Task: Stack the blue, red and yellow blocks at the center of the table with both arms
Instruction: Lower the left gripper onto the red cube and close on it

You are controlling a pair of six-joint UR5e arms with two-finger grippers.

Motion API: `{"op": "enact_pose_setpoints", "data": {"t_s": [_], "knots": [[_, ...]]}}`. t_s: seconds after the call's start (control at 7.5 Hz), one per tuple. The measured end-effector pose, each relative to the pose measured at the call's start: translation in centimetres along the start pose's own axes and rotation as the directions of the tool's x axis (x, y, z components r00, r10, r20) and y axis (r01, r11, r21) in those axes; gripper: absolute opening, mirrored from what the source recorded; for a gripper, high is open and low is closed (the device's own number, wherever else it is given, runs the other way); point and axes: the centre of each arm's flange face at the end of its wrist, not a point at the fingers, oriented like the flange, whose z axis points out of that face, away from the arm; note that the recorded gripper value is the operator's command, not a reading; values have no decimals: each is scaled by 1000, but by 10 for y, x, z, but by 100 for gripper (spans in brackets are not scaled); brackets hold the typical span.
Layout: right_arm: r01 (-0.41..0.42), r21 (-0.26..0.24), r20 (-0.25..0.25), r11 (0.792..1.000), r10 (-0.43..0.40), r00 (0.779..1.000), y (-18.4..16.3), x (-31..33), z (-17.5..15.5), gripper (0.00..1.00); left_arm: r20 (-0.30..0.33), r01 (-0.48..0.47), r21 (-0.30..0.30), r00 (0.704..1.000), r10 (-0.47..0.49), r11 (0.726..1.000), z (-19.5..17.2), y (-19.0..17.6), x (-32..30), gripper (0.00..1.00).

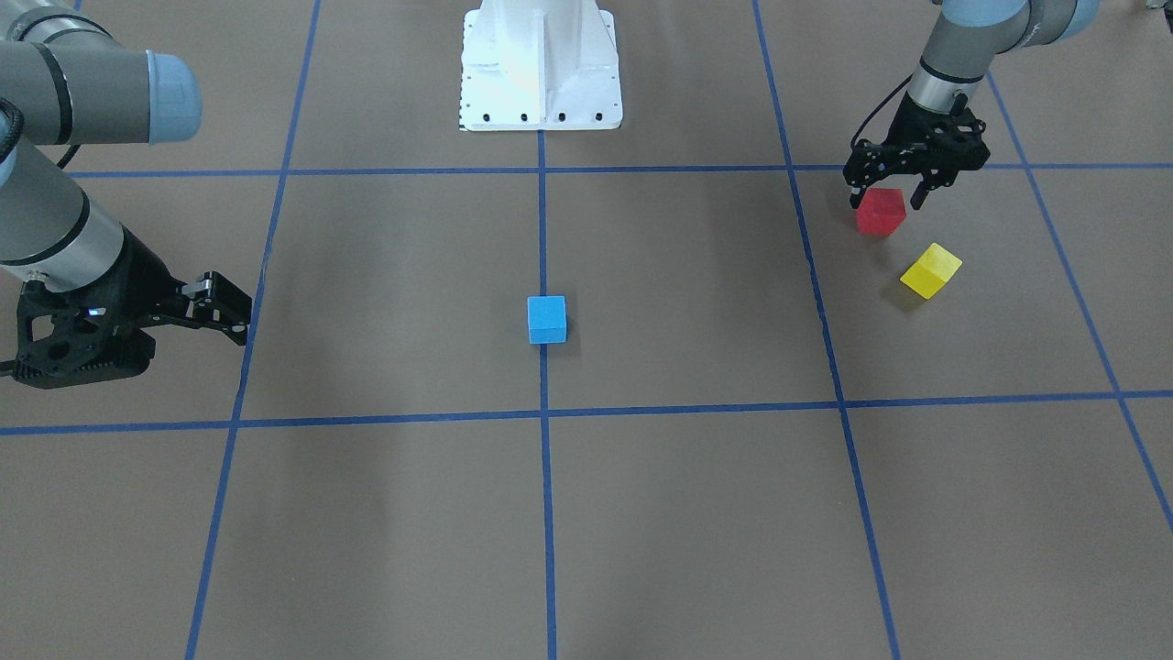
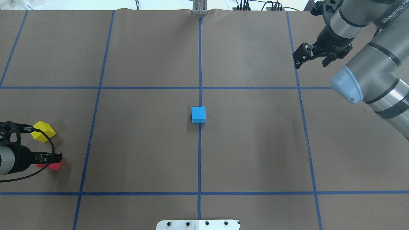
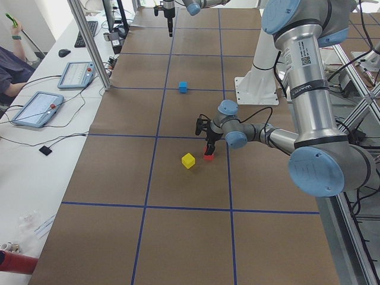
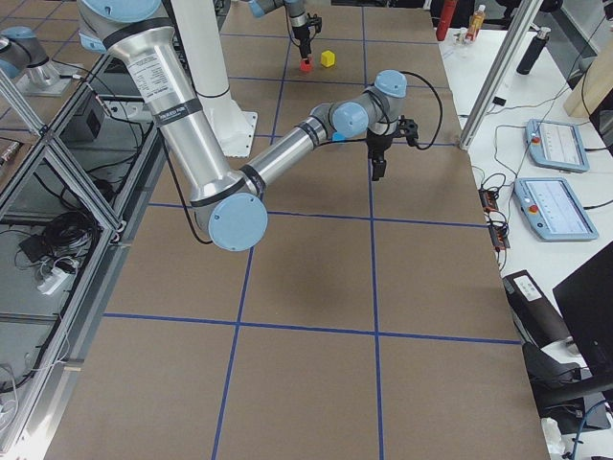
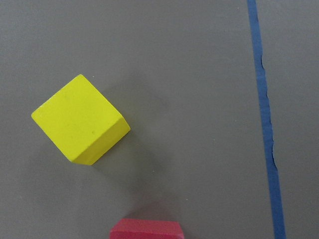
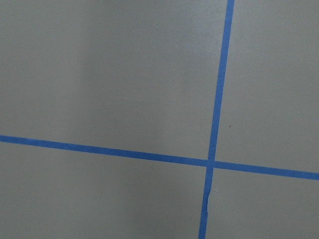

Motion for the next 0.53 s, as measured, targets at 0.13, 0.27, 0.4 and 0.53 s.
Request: {"op": "enact_pose_setpoints", "data": {"t_s": [0.13, 0.27, 0.4, 0.53], "knots": [[-1, -1, 1, 1000, 1, 1000, 0, 0, 0, 100, 3, -21, -3, 1000, 21, 1000, 1, 2, -8, 97], [-2, -2, 0, 1000, 2, 1000, 1, 1, 1, 100, 7, -28, -5, 1000, 28, 1000, 4, 4, -12, 96], [-3, -3, -1, 1000, 3, 1000, 1, 2, 1, 99, 8, -29, -7, 1000, 29, 1000, 8, 4, -12, 95], [-4, -3, -2, 1000, 4, 1000, 1, 3, 2, 99, 4, -28, -8, 1000, 28, 1000, 11, 4, -10, 90]]}}
